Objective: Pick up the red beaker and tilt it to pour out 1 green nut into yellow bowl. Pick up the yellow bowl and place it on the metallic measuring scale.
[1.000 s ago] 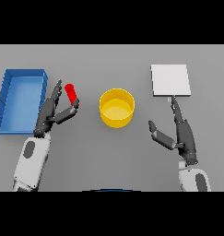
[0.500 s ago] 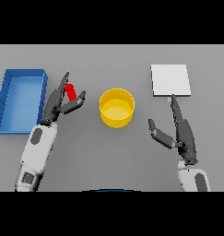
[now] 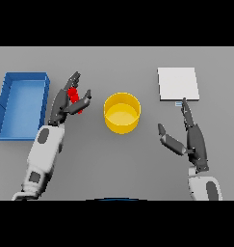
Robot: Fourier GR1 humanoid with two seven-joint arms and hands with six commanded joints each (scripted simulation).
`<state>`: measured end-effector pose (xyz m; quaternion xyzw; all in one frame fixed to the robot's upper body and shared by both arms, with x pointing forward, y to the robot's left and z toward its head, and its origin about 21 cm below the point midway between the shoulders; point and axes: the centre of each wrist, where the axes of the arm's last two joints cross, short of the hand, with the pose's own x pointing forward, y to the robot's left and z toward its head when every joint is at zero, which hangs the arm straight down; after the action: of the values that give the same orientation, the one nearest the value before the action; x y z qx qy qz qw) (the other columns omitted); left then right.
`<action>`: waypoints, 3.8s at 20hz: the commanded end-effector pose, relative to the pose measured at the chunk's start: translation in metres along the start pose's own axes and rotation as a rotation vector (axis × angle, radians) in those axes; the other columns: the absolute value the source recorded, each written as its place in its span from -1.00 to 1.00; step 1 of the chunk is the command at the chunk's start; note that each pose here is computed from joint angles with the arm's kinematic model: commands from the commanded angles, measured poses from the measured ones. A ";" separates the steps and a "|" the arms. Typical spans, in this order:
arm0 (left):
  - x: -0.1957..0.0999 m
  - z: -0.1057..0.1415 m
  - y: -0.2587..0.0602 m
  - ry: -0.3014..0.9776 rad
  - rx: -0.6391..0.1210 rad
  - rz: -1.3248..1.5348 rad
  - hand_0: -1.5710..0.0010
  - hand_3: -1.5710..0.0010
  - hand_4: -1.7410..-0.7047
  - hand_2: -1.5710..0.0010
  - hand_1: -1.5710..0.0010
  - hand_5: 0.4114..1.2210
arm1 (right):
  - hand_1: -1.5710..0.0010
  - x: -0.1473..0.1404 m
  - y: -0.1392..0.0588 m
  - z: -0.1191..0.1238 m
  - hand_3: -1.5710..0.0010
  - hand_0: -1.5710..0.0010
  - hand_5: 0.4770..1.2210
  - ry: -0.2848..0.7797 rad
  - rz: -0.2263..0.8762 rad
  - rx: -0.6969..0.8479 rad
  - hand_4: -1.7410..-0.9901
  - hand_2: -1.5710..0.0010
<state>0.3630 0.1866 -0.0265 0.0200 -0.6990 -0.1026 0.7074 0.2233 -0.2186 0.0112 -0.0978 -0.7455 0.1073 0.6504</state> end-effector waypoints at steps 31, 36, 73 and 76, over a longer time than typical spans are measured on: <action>0.086 -0.012 -0.003 -0.086 -0.127 -0.513 -0.99 -0.99 -0.99 -0.99 -0.99 0.74 | 1.00 -0.002 0.002 0.004 1.00 1.00 -0.45 0.015 0.040 0.006 0.30 1.00; 0.103 -0.020 -0.020 -0.082 -0.168 -0.897 -1.00 -1.00 -1.00 -1.00 -1.00 0.78 | 1.00 0.000 0.005 0.005 1.00 1.00 -0.43 0.006 0.017 0.009 0.29 1.00; 0.162 -0.052 -0.118 -0.497 -0.690 -2.499 -1.00 -1.00 -0.99 -1.00 -1.00 1.00 | 1.00 -0.004 0.013 0.007 1.00 1.00 -0.69 0.021 0.000 -0.044 0.42 1.00; 0.168 -0.054 -0.118 -0.545 -0.696 -2.553 -1.00 -1.00 -0.99 -1.00 -1.00 1.00 | 1.00 -0.006 0.016 0.007 1.00 1.00 -0.69 0.025 0.015 -0.036 0.41 1.00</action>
<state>0.4033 0.0356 0.1171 0.4510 -0.2473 -0.8546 -0.0720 0.2169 -0.2051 0.0001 -0.1164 -0.7384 0.0976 0.6570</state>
